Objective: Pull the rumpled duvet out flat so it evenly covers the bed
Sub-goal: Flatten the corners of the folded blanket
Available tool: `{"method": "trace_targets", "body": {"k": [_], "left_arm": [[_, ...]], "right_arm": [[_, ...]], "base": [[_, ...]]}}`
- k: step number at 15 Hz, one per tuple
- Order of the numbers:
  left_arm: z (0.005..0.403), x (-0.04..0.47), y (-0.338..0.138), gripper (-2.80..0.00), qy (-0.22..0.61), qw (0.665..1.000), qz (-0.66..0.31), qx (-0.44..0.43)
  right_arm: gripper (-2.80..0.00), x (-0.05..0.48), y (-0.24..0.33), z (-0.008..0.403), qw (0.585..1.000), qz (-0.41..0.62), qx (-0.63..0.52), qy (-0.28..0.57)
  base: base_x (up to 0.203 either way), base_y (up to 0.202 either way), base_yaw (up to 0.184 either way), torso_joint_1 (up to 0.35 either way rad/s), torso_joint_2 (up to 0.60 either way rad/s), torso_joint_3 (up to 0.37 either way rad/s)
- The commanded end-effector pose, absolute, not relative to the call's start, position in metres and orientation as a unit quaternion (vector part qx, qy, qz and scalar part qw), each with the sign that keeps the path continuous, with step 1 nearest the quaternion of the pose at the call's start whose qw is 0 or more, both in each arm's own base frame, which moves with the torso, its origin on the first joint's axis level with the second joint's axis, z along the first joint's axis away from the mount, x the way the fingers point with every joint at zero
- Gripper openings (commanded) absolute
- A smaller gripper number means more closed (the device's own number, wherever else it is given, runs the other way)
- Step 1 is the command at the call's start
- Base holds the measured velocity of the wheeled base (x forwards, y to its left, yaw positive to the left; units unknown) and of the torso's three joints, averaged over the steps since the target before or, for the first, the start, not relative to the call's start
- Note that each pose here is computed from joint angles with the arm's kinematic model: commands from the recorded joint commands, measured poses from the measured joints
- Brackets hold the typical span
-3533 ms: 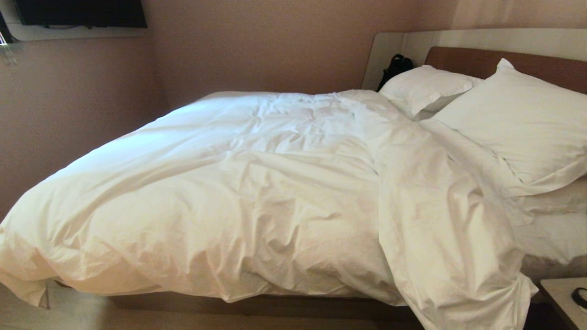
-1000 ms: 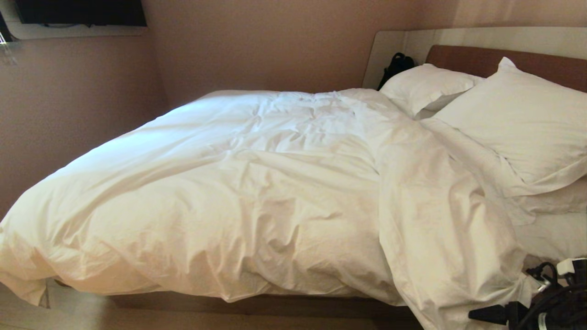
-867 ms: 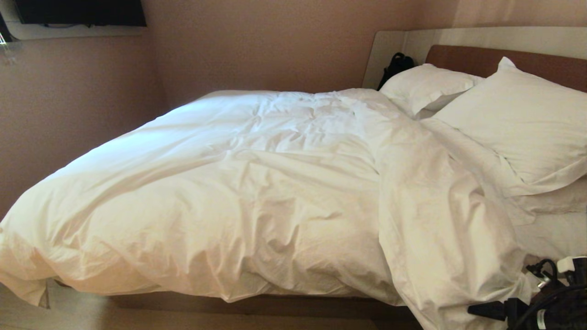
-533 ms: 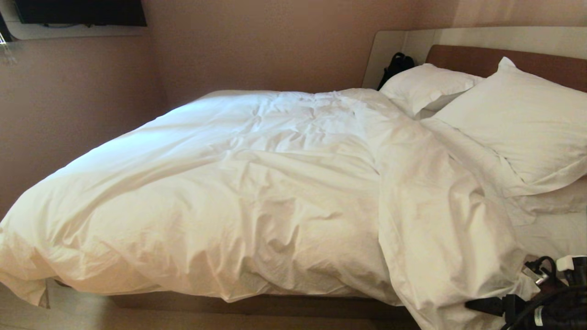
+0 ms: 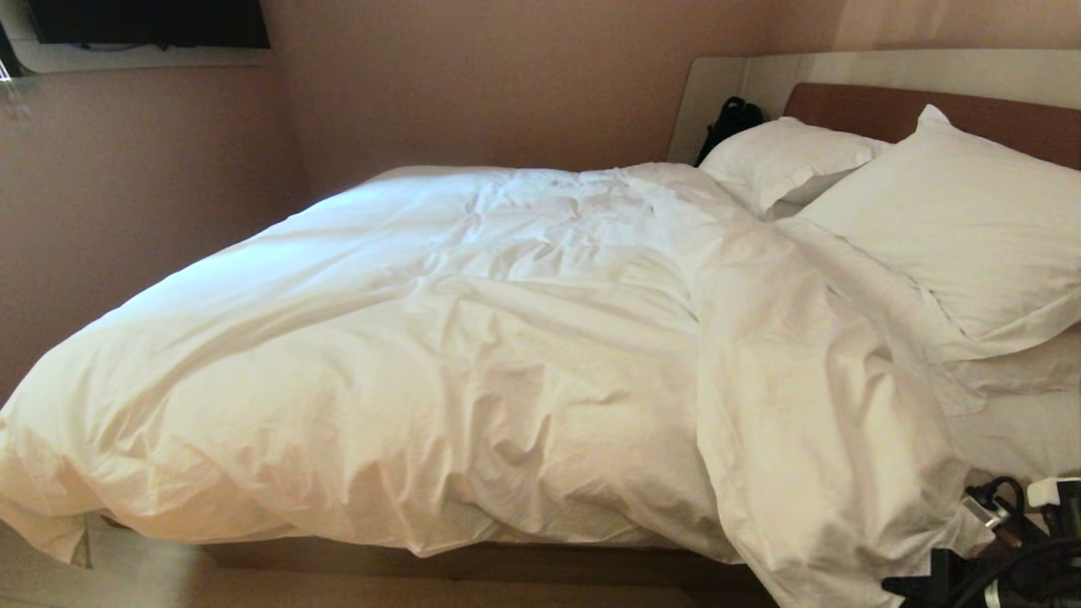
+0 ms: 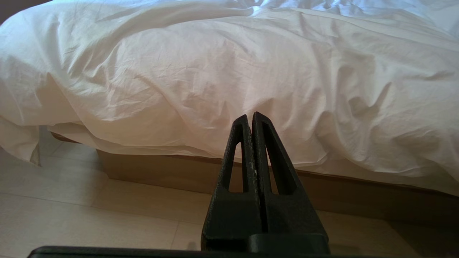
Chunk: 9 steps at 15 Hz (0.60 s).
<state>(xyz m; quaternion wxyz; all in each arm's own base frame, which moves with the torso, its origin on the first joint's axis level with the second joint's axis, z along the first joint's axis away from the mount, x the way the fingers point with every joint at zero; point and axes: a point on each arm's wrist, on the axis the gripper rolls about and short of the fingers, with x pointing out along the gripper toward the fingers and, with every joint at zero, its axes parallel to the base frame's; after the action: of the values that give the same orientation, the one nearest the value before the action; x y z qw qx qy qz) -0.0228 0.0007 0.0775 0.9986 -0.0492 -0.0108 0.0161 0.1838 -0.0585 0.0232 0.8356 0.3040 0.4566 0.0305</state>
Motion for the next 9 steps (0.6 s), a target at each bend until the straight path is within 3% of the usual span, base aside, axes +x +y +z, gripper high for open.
{"method": "trace_targets", "body": {"k": [1,9], "left_arm": [[0.078,-0.023,0.001,-2.8,-0.011,0.999,0.016,-0.049],[0.078,-0.023,0.001,-2.8,-0.011,0.999,0.016,-0.05]], "right_arm": [[-2.8,0.183,-0.058,0.025,0.838,0.032,0.304,0.453],[-2.8,0.148,-0.043,0.026,0.836,0.034,0.277,0.473]], "base": [[0.0,0.0,0.0,0.0,0.0,0.0],[0.0,0.0,0.0,0.0,0.0,0.0]]}}
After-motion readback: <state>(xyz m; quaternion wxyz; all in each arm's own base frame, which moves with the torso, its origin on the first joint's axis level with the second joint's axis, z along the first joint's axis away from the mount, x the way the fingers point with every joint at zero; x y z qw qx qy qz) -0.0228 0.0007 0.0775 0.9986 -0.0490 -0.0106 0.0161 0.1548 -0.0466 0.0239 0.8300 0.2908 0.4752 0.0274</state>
